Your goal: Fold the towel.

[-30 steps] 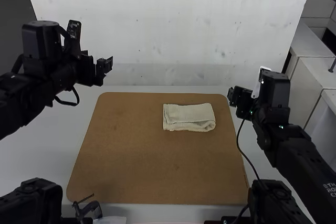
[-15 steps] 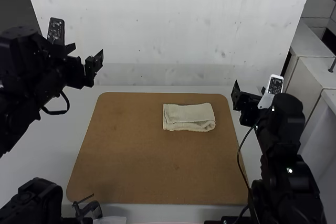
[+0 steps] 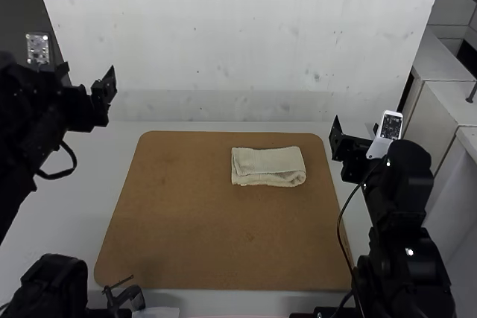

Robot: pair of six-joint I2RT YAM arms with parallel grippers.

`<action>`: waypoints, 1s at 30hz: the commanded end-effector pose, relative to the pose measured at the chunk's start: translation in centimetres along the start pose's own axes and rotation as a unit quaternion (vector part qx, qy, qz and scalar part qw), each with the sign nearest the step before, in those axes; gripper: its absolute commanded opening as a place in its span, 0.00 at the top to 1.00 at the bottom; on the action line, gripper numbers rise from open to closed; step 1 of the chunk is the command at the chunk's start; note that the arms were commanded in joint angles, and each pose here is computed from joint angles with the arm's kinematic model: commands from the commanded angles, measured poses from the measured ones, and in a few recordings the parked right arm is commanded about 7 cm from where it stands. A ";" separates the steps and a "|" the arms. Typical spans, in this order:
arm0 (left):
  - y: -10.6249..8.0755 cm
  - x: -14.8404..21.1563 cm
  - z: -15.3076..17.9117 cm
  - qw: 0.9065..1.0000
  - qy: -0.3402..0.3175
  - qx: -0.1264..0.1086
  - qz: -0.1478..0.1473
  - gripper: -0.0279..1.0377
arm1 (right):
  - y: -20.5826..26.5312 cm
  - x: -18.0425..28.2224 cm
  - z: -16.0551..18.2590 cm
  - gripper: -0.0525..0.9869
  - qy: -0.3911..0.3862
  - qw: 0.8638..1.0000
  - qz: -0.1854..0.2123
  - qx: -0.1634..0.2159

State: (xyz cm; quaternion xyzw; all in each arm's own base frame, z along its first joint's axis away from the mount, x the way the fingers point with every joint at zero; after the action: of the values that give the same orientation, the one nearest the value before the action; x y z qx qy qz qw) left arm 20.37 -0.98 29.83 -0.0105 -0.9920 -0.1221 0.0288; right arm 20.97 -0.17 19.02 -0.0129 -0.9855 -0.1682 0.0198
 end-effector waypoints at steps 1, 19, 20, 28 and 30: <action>2.0 2.2 -0.6 0.998 -0.030 0.012 -0.051 0.06 | -0.1 -0.1 -0.1 0.02 -0.011 1.000 -0.001 0.006; -2.9 -0.6 9.2 0.997 -0.011 -0.068 0.047 0.06 | -0.5 -0.3 1.0 0.02 0.007 1.000 0.003 0.008; -3.2 -0.7 9.8 0.996 -0.006 -0.067 0.053 0.06 | -0.5 -0.3 1.1 0.02 0.010 1.000 0.004 0.008; -4.1 -1.6 13.1 0.996 0.020 -0.053 0.065 0.06 | -0.6 -0.5 2.3 0.02 0.029 1.000 0.002 0.000; -4.1 -1.5 13.1 0.996 0.020 -0.051 0.066 0.06 | -0.6 -0.5 2.3 0.02 0.029 1.000 0.003 -0.001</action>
State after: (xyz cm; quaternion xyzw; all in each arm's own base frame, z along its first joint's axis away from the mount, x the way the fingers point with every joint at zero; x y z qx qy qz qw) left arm 21.14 -1.64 15.34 -0.0701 -0.9795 -0.1750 0.0707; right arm 21.29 -0.13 16.43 -0.0153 -0.9850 -0.1641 0.0513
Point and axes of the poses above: each hand's point on the last joint's axis, 136 mm out from that joint toward the fingers, its own x axis back along the fingers, its own y axis along the line the jaws close on, z = x × y, the point moved 3 cm from there along x, back along the fingers, and after that the axes turned 12 degrees about -x, right-handed, at the moved point
